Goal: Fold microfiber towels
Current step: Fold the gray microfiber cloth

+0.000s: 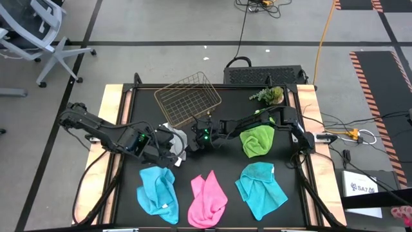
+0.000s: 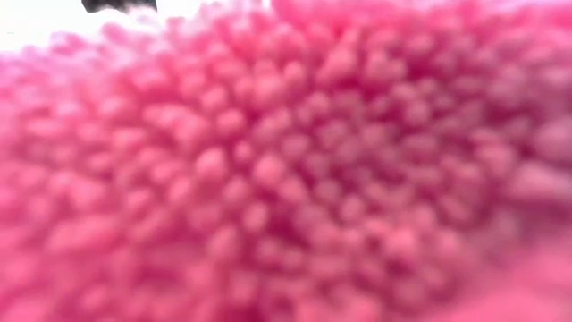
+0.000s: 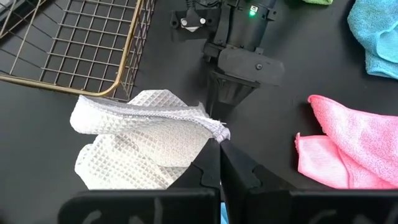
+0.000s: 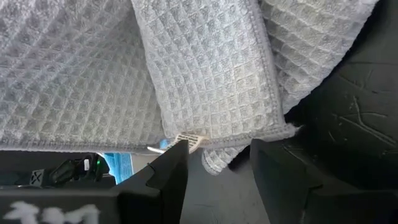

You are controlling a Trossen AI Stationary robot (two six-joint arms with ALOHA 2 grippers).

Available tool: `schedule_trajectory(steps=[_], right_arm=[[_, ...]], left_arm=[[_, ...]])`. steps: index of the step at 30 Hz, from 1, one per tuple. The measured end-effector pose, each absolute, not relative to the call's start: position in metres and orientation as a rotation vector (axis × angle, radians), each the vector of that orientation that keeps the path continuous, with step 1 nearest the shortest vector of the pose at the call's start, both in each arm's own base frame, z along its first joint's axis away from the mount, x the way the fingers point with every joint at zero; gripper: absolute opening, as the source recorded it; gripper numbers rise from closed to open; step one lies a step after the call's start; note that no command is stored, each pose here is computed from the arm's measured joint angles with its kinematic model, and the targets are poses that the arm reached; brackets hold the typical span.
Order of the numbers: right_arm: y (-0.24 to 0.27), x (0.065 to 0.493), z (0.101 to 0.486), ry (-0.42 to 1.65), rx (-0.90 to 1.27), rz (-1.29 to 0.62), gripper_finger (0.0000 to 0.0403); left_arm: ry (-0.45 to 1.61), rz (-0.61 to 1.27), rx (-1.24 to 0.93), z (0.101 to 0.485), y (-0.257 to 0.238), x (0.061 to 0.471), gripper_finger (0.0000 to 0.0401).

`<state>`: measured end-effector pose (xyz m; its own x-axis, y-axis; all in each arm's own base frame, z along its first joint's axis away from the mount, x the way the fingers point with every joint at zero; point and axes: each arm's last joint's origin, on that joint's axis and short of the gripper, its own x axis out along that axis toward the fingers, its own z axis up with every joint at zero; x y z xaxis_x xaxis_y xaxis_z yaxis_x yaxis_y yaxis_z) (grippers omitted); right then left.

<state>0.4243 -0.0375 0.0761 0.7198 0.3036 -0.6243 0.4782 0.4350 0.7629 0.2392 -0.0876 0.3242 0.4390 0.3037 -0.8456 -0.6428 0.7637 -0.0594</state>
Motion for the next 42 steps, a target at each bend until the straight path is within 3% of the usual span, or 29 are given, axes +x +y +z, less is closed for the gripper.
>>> schedule_trajectory(steps=[16, 33, 42], right_arm=[[-0.004, 0.424, 0.075, 0.892, 1.165, -0.038, 0.0167], [-0.022, 0.422, 0.071, 0.838, 1.103, -0.213, 0.0167], [-0.02, 0.423, 0.072, 0.807, 1.099, -0.213, 0.0167]], left_arm=[[0.948, 0.604, -0.397, 0.324, -0.088, 0.239, 0.0], [0.948, 0.603, -0.396, 0.324, -0.088, 0.239, 0.0], [0.95, 0.6, -0.39, 0.324, -0.088, 0.239, 0.0]])
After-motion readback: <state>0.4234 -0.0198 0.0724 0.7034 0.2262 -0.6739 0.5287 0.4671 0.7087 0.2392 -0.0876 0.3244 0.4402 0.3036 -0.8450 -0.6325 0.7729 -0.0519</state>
